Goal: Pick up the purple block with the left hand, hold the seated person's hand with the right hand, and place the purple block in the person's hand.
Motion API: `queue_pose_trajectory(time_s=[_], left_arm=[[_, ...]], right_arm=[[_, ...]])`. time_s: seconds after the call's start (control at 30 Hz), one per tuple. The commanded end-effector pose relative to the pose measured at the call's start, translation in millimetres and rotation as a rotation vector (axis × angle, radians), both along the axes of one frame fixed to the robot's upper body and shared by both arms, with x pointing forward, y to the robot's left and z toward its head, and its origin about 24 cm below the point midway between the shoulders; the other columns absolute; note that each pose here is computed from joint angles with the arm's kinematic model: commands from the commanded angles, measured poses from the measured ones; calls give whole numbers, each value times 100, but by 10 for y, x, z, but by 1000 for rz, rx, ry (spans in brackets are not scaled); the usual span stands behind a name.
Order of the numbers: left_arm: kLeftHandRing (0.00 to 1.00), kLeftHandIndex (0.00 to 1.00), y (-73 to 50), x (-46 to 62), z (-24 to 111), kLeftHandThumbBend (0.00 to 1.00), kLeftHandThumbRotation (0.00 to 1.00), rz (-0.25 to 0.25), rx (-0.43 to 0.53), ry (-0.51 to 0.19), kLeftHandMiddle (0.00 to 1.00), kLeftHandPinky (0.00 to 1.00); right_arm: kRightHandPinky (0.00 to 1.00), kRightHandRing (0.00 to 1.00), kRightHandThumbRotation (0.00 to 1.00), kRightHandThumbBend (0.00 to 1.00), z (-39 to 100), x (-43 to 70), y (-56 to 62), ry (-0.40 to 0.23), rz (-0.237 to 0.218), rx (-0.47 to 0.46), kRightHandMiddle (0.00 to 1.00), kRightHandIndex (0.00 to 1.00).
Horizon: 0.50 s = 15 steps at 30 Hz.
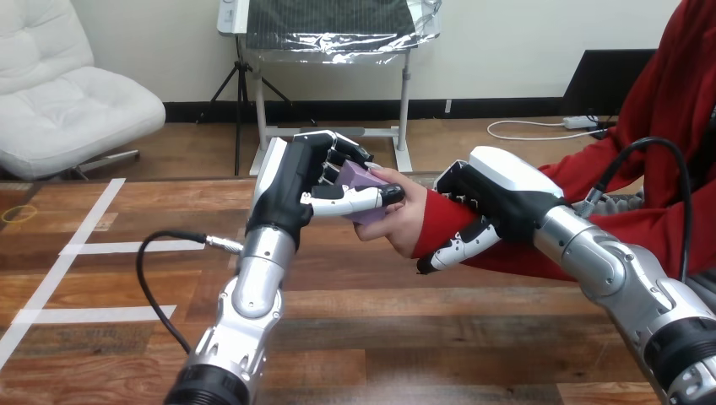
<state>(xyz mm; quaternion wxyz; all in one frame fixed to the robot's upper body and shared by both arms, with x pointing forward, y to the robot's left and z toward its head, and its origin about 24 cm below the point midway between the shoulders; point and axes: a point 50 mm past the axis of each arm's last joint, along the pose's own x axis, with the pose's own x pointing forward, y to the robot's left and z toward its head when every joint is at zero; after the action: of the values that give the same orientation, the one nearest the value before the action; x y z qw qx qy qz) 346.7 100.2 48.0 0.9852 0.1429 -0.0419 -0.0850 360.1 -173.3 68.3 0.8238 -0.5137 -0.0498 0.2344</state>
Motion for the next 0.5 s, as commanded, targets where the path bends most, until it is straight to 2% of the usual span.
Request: queue_pose_trajectory(time_s=[0.0,0.47], left_arm=[[38,41,-389,83,276,76,0,-107,-39,-74,41,33],[38,42,-380,53,219,77,0,-106,-51,-51,41,32]], right_arm=[[18,21,28,85,424,132,338,-147,91,94,26,25],[18,21,26,88,397,124,292,-145,79,88,26,26]])
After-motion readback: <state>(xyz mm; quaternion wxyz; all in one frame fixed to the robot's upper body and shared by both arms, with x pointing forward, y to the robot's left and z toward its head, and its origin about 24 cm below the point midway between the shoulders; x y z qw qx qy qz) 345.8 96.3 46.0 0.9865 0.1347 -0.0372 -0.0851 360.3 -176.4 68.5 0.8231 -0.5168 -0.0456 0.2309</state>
